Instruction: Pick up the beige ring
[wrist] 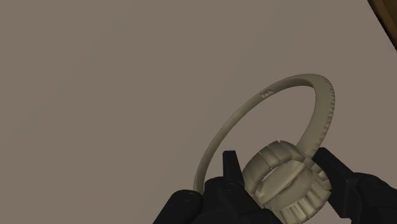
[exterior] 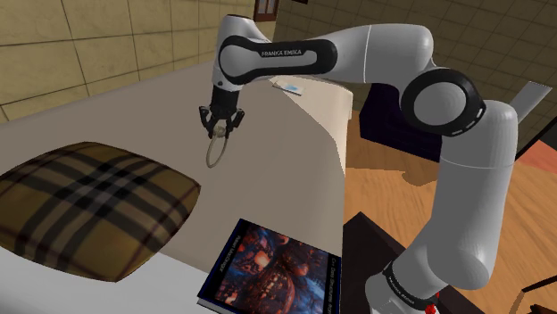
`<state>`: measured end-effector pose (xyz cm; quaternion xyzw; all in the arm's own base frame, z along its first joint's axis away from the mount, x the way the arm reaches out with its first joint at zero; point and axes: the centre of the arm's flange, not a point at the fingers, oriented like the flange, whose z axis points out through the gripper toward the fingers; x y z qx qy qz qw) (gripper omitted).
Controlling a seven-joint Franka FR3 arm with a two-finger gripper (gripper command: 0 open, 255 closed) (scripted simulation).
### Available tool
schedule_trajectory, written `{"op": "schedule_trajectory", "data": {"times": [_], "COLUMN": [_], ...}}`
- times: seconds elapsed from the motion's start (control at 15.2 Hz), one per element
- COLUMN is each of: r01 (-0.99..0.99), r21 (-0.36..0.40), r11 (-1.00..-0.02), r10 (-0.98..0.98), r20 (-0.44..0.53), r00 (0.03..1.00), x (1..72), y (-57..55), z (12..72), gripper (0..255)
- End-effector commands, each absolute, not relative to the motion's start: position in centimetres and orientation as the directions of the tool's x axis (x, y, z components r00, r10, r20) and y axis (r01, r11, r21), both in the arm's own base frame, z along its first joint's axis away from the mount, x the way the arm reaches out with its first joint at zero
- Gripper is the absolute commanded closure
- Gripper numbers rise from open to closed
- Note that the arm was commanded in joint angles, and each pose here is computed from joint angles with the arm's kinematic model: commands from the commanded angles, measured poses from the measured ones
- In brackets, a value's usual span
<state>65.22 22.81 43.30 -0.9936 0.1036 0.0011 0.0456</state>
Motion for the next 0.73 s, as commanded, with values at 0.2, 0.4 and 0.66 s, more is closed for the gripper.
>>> {"op": "schedule_trajectory", "data": {"times": [0.2,0.4,0.66], "r01": [-0.206,-0.206,-0.206], "r21": [-0.090,-0.090,-0.090], "r11": [-0.974,-0.974,-0.974], "r10": [-0.206,-0.206,-0.206], "r20": [-0.012,-0.012,-0.012], "r00": [0.979,0.979,0.979], "x": [65.2,65.2,65.2], "y": [22.8,22.8,22.8], "z": [45.9,47.5,48.6], "gripper": [255,255,255]}}
